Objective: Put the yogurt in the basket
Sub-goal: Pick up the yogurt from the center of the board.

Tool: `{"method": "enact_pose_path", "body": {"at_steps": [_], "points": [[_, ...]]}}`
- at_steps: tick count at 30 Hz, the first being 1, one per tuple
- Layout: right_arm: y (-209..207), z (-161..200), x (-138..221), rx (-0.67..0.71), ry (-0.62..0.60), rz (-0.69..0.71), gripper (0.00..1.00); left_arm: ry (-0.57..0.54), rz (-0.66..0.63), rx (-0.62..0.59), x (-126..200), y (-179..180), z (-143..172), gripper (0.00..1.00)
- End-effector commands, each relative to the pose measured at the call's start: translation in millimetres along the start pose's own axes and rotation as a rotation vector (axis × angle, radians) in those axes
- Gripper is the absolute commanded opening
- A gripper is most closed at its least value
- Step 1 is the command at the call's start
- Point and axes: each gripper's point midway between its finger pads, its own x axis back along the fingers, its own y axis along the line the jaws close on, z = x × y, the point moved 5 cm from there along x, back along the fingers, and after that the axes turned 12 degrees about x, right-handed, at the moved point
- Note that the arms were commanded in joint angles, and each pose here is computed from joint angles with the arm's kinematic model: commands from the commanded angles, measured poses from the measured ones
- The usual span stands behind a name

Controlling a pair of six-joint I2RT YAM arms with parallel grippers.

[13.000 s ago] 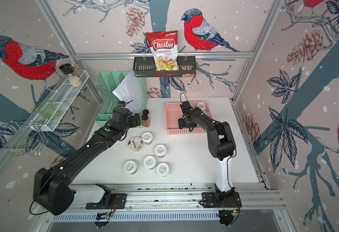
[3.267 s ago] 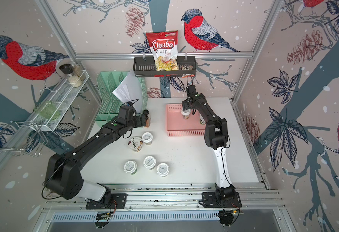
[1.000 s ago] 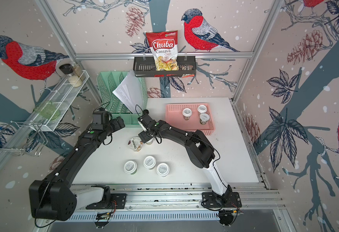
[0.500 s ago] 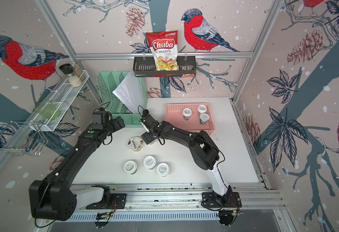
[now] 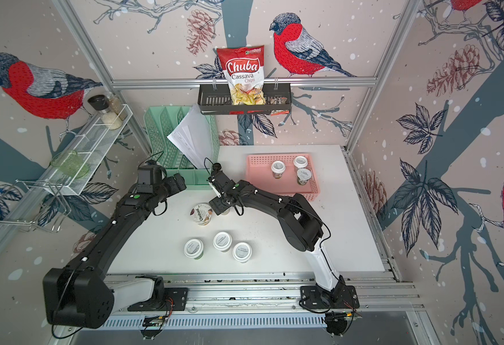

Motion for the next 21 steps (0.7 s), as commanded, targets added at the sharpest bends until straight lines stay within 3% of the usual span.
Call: {"method": "enact_pose_path", "body": {"at_steps": [1,21], "points": [[0.8,-1.6,-2.8,-0.006,-0.003,-0.015,0.85,-0.02,0.013,-0.01,1.3,-1.8,-4.1,0.96],[-2.0,1.2,1.2,-0.01,0.007,-0.008,0.78,-0.018,0.01,-0.011,0.4,-1.3,-3.5,0.96]]}}
